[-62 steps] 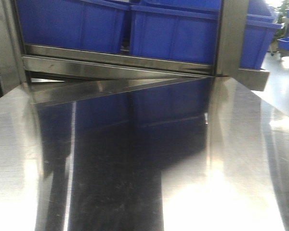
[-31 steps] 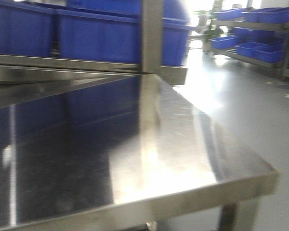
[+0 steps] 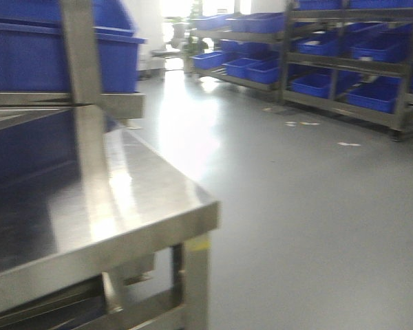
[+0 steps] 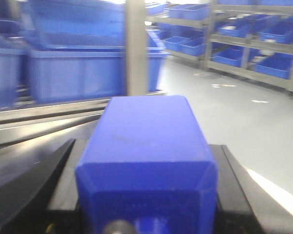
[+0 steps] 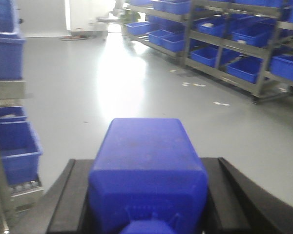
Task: Pick and sort blue part to right shelf
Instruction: 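Turn the base away from the table, carrying both parts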
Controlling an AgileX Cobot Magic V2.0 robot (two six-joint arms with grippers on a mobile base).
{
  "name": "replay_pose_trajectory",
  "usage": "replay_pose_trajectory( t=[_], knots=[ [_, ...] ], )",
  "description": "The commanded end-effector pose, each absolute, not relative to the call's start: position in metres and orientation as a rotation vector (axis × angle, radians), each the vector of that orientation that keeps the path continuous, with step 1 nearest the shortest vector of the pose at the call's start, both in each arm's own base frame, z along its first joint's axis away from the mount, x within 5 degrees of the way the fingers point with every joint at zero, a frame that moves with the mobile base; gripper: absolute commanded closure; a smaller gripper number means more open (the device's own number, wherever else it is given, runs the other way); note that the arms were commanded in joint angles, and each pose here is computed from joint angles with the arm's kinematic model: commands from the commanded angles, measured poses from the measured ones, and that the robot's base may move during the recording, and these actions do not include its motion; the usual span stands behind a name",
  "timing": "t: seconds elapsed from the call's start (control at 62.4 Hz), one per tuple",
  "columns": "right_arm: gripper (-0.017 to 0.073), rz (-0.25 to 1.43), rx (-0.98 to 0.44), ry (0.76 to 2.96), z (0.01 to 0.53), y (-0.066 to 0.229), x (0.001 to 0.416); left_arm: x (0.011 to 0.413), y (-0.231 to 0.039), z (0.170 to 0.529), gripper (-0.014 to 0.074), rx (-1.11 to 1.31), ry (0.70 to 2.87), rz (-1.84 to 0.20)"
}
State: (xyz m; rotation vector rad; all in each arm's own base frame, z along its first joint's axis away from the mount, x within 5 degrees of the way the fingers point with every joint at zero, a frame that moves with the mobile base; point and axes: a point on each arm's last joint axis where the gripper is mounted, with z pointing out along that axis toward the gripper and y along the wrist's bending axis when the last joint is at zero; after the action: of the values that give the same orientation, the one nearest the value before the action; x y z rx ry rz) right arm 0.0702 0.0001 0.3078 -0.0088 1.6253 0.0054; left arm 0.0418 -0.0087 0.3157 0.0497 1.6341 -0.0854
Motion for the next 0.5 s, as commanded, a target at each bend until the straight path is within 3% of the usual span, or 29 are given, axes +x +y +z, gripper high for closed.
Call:
replay_pose_trajectory(
  t=[0.0,0.481],
  knots=[
    [0.0174,-0.008,-0.022,1.518,0.3247,0.0003,0.0695,0.0399,-0.0073,0.3350,0.0207,0.026,1.522,-0.082],
    [0.0174,-0.008,-0.022,1.518,0.3247,0.0003,0.0695,0.0399,-0.0073,0.3350,0.0207,0.026,1.522,-0.082]
  ],
)
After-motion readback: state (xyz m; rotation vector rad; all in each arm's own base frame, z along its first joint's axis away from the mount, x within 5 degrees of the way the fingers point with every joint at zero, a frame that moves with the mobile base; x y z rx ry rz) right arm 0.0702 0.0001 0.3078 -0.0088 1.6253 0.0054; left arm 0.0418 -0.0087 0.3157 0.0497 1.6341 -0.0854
